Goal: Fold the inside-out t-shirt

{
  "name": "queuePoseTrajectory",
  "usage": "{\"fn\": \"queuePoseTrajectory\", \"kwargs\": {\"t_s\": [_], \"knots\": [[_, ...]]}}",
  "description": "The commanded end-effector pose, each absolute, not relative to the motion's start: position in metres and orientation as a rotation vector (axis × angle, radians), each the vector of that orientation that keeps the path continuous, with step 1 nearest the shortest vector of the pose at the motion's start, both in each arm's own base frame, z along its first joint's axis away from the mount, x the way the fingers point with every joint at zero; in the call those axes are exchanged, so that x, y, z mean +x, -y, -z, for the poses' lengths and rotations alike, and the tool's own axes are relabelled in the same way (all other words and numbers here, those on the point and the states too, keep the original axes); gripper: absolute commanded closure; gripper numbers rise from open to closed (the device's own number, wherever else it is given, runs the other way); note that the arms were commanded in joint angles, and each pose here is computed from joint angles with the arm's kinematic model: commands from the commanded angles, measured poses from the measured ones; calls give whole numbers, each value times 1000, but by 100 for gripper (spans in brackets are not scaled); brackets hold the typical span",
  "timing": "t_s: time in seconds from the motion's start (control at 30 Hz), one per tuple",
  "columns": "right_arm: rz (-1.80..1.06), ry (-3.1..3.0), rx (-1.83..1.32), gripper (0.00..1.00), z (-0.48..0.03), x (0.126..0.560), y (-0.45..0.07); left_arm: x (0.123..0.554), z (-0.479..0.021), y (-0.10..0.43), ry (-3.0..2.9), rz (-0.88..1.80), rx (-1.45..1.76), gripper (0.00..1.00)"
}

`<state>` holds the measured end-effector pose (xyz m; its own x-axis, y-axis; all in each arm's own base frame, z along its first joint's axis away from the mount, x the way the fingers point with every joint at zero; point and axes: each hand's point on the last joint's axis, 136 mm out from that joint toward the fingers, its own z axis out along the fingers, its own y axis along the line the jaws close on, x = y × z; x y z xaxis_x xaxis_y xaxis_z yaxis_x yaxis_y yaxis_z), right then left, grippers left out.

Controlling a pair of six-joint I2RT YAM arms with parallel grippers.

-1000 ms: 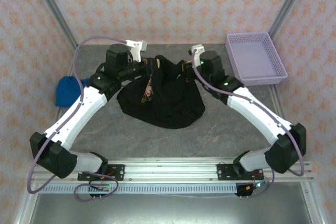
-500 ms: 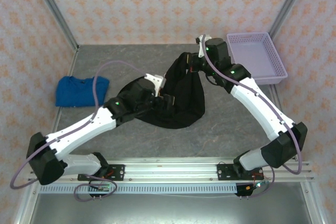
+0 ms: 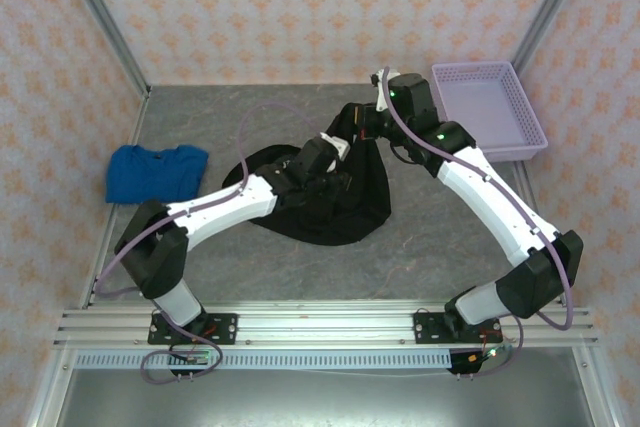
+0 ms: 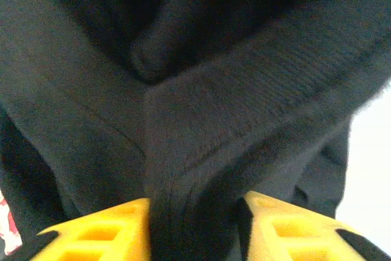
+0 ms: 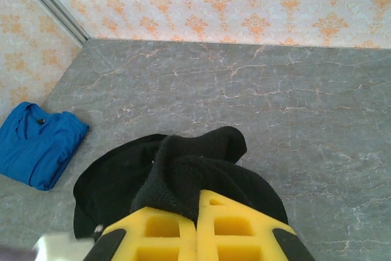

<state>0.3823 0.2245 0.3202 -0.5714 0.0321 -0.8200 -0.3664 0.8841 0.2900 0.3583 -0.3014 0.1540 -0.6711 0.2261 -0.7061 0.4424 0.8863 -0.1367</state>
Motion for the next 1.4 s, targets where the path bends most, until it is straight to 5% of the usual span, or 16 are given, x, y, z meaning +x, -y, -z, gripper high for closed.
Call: {"fn": "queuePoseTrajectory", "kwargs": {"t_s": [0.0, 0.07, 0.17, 0.3, 0.53, 0.87, 1.0, 1.07, 1.13, 1.37], "knots": [[-547, -2062, -208, 100, -344, 389, -219, 373, -172, 312, -2270, 465, 471, 86], [-521, -2042, -179, 93, -350, 404, -216, 370, -188, 316, -2248, 565, 449, 100], [-225, -2106, -60, 55, -344, 434, -178, 360, -242, 314, -2145, 845, 284, 100], [-169, -2196, -103, 35, -303, 394, -157, 362, -276, 284, -2123, 922, 34, 100], [-518, -2298, -198, 35, -199, 270, -204, 370, -286, 263, -2131, 902, -60, 100], [-566, -2361, -82, 32, -100, 284, -248, 370, -298, 260, -2110, 899, -67, 100], [-436, -2423, -102, 38, -70, 296, -253, 371, -302, 256, -2100, 887, -88, 100], [-270, -2455, -121, 74, -62, 299, -237, 372, -307, 251, -2089, 883, -113, 100], [-120, -2437, -120, 100, -77, 304, -208, 374, -315, 241, -2072, 887, -159, 100], [-67, -2091, 98, 100, -272, 312, -89, 341, -408, 228, -1873, 1092, -140, 100]]}}
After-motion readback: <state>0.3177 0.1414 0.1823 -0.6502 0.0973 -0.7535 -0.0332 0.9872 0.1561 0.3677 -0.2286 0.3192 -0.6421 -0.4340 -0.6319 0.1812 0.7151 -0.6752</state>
